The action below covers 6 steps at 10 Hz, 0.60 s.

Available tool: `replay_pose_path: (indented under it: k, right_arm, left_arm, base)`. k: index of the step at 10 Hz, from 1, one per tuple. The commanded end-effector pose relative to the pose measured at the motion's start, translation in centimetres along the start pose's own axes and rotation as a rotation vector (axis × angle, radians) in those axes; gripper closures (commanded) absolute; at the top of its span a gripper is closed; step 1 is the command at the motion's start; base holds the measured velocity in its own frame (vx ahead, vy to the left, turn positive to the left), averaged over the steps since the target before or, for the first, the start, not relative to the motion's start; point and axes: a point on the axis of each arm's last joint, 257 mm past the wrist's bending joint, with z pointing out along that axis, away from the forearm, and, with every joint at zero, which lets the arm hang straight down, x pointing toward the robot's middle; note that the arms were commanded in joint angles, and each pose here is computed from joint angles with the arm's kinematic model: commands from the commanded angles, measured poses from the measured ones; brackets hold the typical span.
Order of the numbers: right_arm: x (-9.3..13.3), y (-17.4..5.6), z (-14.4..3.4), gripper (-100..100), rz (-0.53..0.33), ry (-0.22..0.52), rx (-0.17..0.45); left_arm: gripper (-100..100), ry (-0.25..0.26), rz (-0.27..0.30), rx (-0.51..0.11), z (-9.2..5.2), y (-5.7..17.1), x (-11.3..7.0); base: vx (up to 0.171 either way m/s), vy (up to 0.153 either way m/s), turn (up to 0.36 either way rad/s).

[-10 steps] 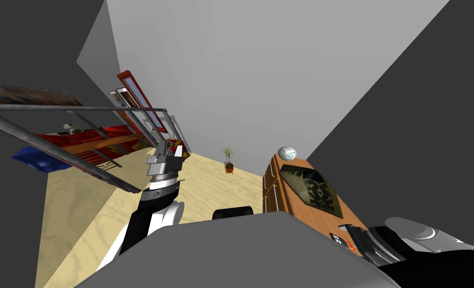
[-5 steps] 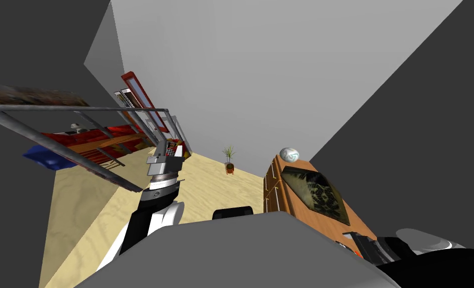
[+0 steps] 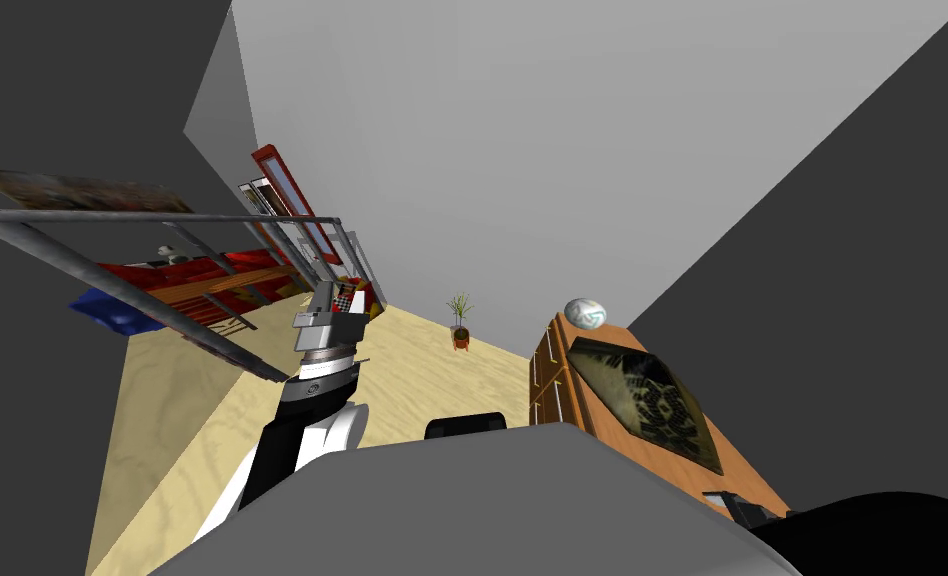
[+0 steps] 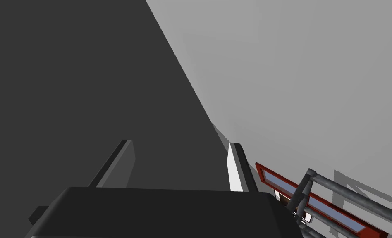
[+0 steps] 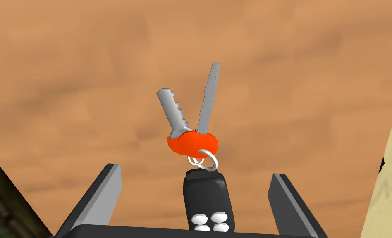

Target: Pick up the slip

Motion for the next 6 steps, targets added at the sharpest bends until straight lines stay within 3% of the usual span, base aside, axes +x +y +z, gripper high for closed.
replay_pose_path:
  k: [1,2,3,6]
  right_arm:
    - [0.85,1.10,0.26,-100,0.004,0.005,0.002]
    - [0.56,0.62,0.24,-100,0.005,0.003,0.002]
    - [0.65,0.71,0.26,100,0.002,0.004,0.002]
    - [0.63,0.66,0.23,100,0.001,0.004,0.002]
  left_arm:
    - [0,0.000,0.000,0.000,0.00,0.00,0.00]
    - [0,0.000,0.000,0.000,0.00,0.00,0.00]
    - [0,0.000,0.000,0.000,0.00,0.00,0.00]
    - [0,0.000,0.000,0.000,0.00,0.00,0.00]
  base:
    - [0.048,-0.009,0.052]
    - [0.021,-0.004,0.006]
    - [0.000,0.000,0.000]
    - [0.000,0.000,0.000]
